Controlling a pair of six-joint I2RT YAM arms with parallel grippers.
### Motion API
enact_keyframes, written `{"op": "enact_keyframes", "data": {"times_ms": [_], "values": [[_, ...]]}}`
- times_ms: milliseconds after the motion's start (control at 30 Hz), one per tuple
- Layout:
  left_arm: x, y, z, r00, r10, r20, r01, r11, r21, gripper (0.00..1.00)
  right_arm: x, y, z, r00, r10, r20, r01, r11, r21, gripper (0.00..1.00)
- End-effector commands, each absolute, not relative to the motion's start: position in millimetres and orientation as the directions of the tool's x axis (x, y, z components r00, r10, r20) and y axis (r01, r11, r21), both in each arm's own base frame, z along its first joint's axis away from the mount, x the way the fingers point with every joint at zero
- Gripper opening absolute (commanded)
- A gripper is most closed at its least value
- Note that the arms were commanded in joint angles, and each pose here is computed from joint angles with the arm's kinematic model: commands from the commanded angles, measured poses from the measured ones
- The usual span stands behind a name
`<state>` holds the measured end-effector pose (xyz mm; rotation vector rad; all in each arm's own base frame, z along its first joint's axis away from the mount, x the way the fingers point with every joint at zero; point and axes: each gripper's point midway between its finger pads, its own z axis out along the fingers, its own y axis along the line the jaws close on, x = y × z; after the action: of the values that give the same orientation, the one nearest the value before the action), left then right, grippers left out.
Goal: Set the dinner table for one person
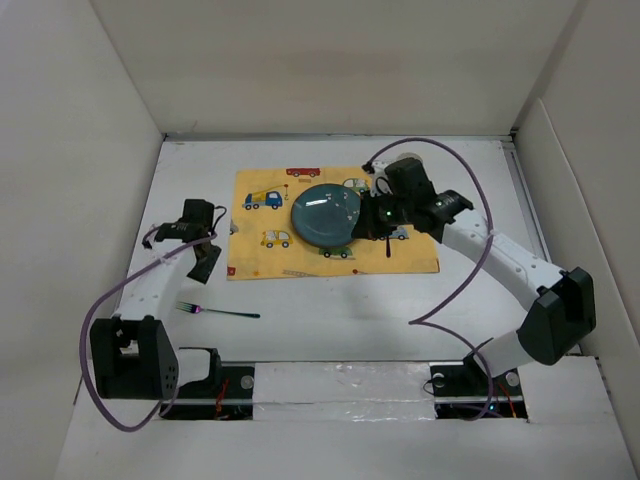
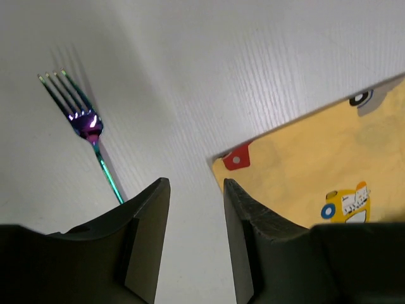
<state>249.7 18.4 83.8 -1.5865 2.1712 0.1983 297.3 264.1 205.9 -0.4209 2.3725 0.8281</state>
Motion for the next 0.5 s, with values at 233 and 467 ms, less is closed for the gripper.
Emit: {"op": "enact_keyframes", "data": {"times_ms": [233, 467], "values": [[174, -15, 54, -0.153, -0.972, -0.177, -0.984, 0.166, -0.059, 0.43, 271, 288, 216, -0.730, -0.149, -0.667, -0.549, 0.709, 0.442, 0.30], [174, -13, 42, -0.053, -0.973, -0.226, -0.998, 0.060, -0.023, 0.45, 259, 260, 214, -0.738, -0.127, -0.662, -0.539, 0.702, 0.466, 0.33]]}}
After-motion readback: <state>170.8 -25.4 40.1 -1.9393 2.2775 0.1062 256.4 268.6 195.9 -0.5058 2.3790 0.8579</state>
